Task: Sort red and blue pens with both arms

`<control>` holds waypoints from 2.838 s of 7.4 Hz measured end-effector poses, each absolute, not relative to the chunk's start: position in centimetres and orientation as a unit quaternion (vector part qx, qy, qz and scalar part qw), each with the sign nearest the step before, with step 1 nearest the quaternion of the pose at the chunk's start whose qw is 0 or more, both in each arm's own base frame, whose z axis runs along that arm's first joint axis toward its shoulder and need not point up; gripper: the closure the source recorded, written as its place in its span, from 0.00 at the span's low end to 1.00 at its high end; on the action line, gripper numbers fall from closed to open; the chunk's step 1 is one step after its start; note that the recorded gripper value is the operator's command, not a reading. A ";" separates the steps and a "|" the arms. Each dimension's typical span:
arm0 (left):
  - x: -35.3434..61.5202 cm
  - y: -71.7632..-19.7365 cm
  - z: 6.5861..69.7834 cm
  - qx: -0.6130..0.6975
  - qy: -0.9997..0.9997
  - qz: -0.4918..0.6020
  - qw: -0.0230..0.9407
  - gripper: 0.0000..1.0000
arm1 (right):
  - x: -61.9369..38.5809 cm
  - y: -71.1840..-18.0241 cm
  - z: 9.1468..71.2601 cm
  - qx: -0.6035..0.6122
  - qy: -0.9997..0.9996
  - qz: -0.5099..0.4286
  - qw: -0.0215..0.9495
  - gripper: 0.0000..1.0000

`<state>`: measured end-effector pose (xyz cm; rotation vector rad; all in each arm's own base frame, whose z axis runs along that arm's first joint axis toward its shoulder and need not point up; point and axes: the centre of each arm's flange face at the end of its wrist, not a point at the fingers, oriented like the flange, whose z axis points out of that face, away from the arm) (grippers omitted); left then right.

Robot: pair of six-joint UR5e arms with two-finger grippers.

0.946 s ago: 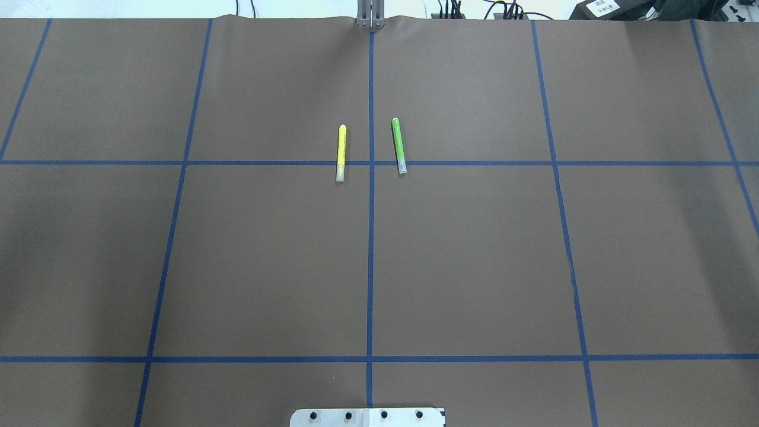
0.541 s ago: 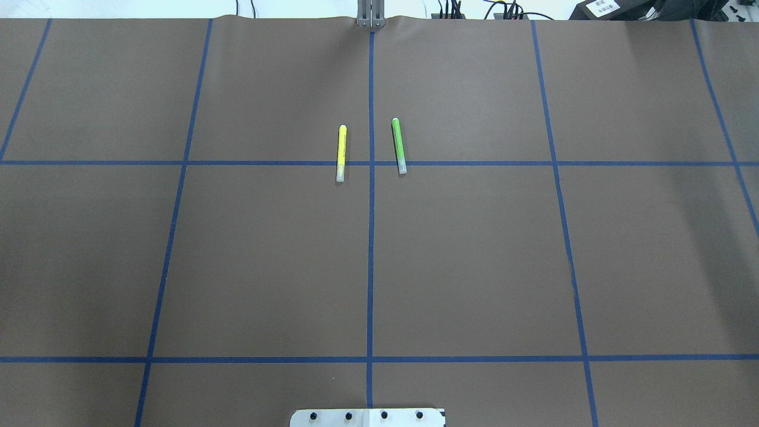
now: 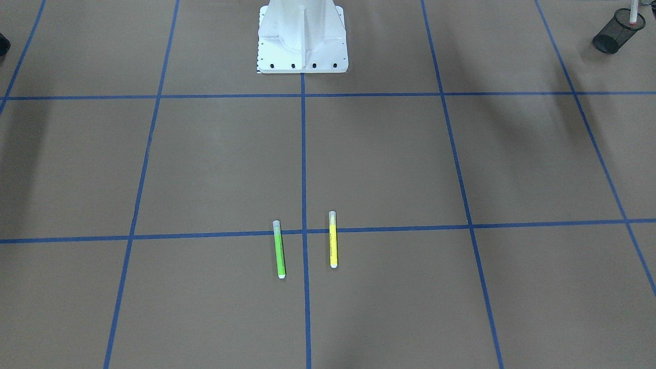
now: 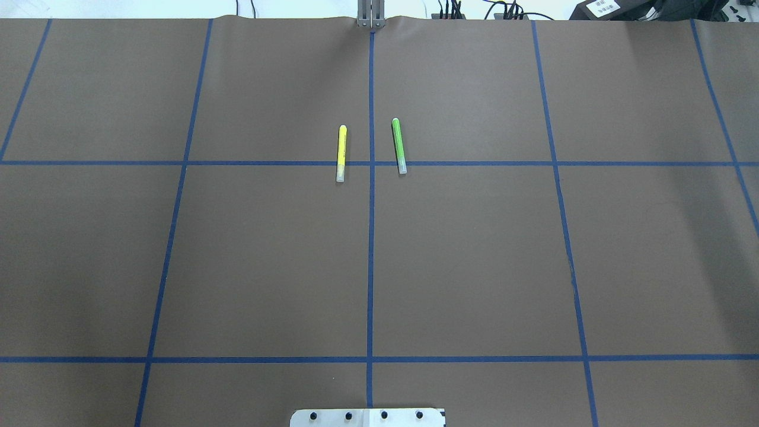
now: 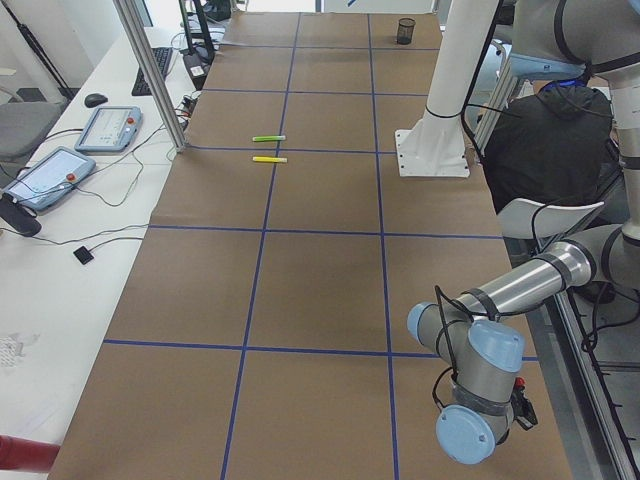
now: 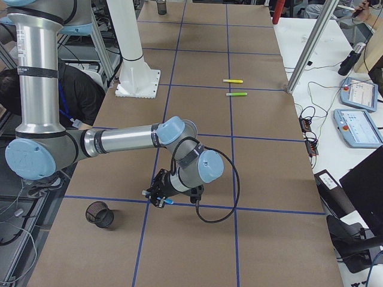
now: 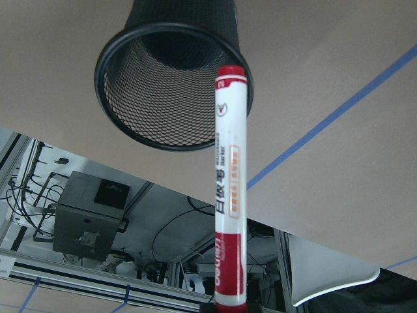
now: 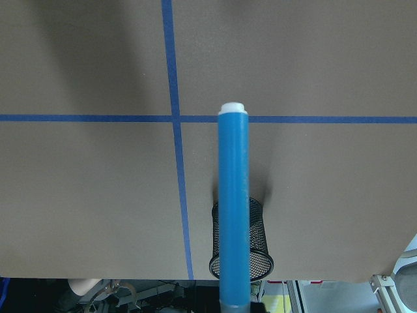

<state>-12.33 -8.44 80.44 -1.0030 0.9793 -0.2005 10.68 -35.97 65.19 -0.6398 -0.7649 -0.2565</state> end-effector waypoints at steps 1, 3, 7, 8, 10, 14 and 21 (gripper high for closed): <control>-12.7 -7.7 80.7 -0.463 0.448 -0.094 0.759 1.00 | 10.6 -35.9 65.2 -0.305 -0.370 -0.120 0.870 1.00; -13.2 -6.6 81.1 -0.467 0.449 -0.101 0.755 1.00 | 10.6 -35.8 65.3 -0.304 -0.372 -0.119 0.869 1.00; -13.0 -5.7 82.8 -0.479 0.452 -0.110 0.744 1.00 | 10.7 -35.8 65.3 -0.303 -0.373 -0.118 0.869 1.00; -13.0 -5.7 83.2 -0.480 0.453 -0.112 0.743 1.00 | 10.7 -35.8 65.3 -0.303 -0.373 -0.118 0.869 1.00; -13.4 -6.6 84.2 -0.477 0.452 -0.112 0.746 0.70 | 10.7 -35.8 65.3 -0.304 -0.374 -0.117 0.868 1.00; -14.0 -7.8 85.2 -0.469 0.447 -0.118 0.752 0.00 | 10.6 -35.8 65.3 -0.303 -0.379 -0.114 0.867 1.00; -22.6 -27.8 76.6 -0.304 0.447 -0.115 0.833 0.00 | 14.1 -30.0 66.7 -0.373 -0.393 -0.070 0.838 1.00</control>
